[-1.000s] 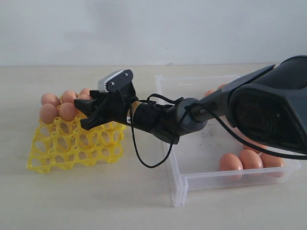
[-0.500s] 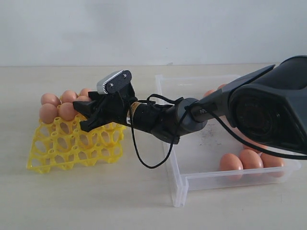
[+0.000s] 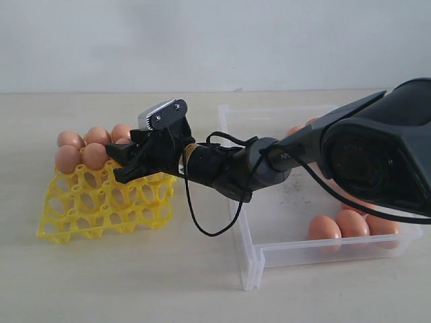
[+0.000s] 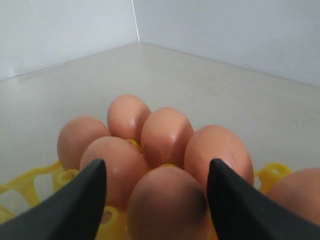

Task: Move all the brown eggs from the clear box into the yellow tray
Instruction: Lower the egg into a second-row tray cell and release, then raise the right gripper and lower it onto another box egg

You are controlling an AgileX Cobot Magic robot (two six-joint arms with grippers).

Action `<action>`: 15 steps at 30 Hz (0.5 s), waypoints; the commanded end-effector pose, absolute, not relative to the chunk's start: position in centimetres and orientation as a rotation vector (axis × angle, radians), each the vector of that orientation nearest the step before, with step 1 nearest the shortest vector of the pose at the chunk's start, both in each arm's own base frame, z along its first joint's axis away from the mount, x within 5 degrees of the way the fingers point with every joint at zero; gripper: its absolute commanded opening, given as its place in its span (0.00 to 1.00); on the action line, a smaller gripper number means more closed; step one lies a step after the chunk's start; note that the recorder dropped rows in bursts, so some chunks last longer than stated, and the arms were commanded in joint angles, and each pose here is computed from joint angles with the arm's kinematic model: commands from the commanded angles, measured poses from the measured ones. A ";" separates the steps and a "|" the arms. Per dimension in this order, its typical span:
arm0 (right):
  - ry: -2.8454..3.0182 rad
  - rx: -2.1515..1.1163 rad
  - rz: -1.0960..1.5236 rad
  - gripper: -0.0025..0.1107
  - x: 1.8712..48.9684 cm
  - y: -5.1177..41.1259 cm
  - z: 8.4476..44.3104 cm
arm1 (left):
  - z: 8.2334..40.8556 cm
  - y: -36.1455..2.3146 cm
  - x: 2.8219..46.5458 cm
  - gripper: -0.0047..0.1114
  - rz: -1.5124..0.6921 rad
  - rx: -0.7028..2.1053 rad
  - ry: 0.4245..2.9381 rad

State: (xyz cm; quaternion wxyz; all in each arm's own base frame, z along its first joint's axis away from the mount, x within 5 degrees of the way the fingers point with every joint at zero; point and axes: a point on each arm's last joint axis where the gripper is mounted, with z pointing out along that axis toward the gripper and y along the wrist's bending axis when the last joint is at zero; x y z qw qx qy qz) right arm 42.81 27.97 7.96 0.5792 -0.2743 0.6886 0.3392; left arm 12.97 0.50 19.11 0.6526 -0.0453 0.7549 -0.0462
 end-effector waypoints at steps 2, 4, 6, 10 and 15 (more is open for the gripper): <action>1.596 -0.641 0.788 0.50 42.8 27.9 8.9 | 19.2 0.4 12.8 0.07 -0.106 -0.087 1.700; 1.584 -0.640 0.778 0.50 42.9 27.9 10.1 | 19.2 0.4 12.8 0.07 -0.106 -0.087 1.700; 1.594 -0.640 0.751 0.50 43.1 27.8 11.3 | 19.2 0.4 12.8 0.07 -0.106 -0.087 1.700; 1.638 -0.650 0.675 0.45 43.2 27.4 14.1 | 19.2 0.4 12.8 0.07 -0.106 -0.087 1.700; 1.750 -0.730 0.636 0.02 42.0 26.8 19.3 | 19.2 0.4 12.8 0.07 -0.106 -0.087 1.700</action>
